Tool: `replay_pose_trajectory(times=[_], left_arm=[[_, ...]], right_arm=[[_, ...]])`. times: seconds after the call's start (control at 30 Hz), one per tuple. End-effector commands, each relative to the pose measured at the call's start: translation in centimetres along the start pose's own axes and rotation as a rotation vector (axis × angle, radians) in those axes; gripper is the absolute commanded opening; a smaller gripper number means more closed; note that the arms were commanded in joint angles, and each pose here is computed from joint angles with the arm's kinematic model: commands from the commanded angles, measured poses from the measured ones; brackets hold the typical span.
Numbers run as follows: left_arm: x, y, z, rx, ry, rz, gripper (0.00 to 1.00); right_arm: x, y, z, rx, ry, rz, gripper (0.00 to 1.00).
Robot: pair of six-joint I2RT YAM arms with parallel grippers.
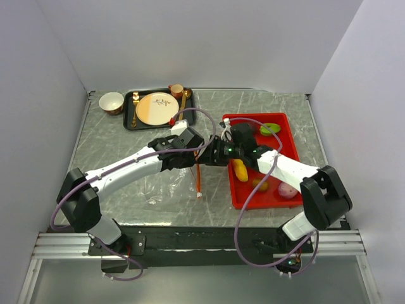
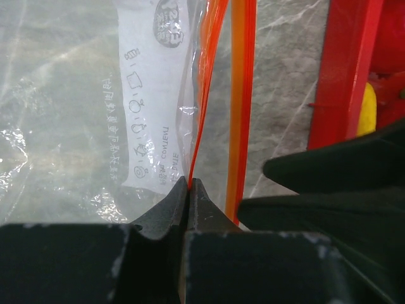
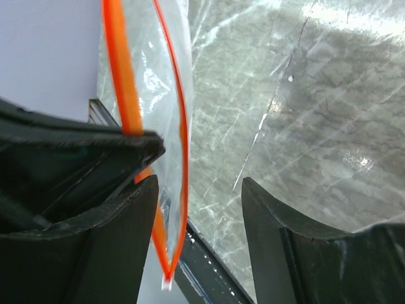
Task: Place the food in the zip-top bag and seal the zipper
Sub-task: Open the zipper of the food storage bag.
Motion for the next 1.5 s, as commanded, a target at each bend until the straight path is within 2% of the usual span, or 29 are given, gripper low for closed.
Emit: replay_pose_trajectory(times=[0.0, 0.07, 0.13, 0.17, 0.2, 0.27, 0.3, 0.67, 0.93, 1.03, 1.13, 1.23, 1.27, 1.33, 1.37, 1.43, 1.47], left_arm=[[1.0, -1.0, 1.3, -0.076, -0.033, 0.010, 0.01], [1.1, -1.0, 1.3, -0.078, -0.036, 0.007, 0.01], [1.1, -1.0, 1.4, -0.078, -0.038, 0.003, 0.01], [1.2, -1.0, 1.6, -0.078, -0.038, 0.003, 0.01], [1.5, -1.0, 1.7, -0.075, -0.046, 0.003, 0.01], [1.4, -0.7, 1.9, -0.059, -0.042, 0.002, 0.01], [1.7, -0.7, 2.2, -0.059, -0.049, 0.005, 0.01], [2.5, 2.4, 4.7, 0.081, -0.073, 0.019, 0.01], [2.8, 4.5, 6.5, 0.127, -0.093, 0.071, 0.04], [2.6, 4.8, 6.3, 0.138, -0.092, 0.069, 0.04], [2.4, 4.2, 5.6, 0.099, -0.074, 0.035, 0.02], [2.6, 3.5, 4.8, 0.094, -0.072, 0.018, 0.01], [2.5, 3.3, 4.2, 0.106, -0.062, 0.005, 0.01], [2.8, 3.0, 3.9, 0.109, -0.062, -0.018, 0.01], [2.9, 2.7, 3.4, 0.106, -0.063, -0.026, 0.01], [3.0, 2.5, 3.1, 0.102, -0.067, -0.050, 0.01], [2.9, 2.5, 2.8, 0.103, -0.061, -0.063, 0.01]], right_arm=[[1.2, 1.9, -1.2, 0.063, -0.015, 0.039, 0.62], [1.3, 1.7, -1.6, 0.063, -0.011, 0.033, 0.56], [1.2, 1.3, -2.1, 0.054, -0.002, 0.023, 0.42], [1.2, 1.1, -2.3, 0.053, -0.001, 0.021, 0.33], [1.2, 1.0, -2.5, 0.050, -0.001, 0.018, 0.15], [1.1, 0.5, -2.6, 0.029, -0.017, 0.002, 0.00], [1.4, -0.1, -2.7, -0.005, -0.046, -0.005, 0.00], [2.1, -4.2, -3.7, -0.259, -0.167, -0.086, 0.00], [1.6, -5.5, -4.9, -0.318, -0.151, -0.114, 0.00], [1.2, -5.4, -5.0, -0.303, -0.131, -0.117, 0.00], [1.3, -3.8, -5.0, -0.207, -0.135, -0.075, 0.01], [1.5, -2.3, -3.9, -0.157, -0.147, -0.036, 0.13], [1.8, -1.3, -3.0, -0.137, -0.174, -0.017, 0.22], [2.1, -1.2, -1.7, -0.176, -0.217, 0.011, 0.29], [2.3, -0.2, -0.6, -0.169, -0.252, 0.031, 0.42], [2.5, -0.7, 0.8, -0.239, -0.302, 0.044, 0.50], [2.8, -0.2, 2.1, -0.243, -0.343, 0.059, 0.62]])
Point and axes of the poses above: each gripper's point midway between its finger pads, its own z axis back along the fingers, its own y axis along the line the jaws close on, x = y × z, the point moved 6 cm from there along z, back along the fingers, and after that the axes turned 9 degrees about -z, right-handed, at the moved point
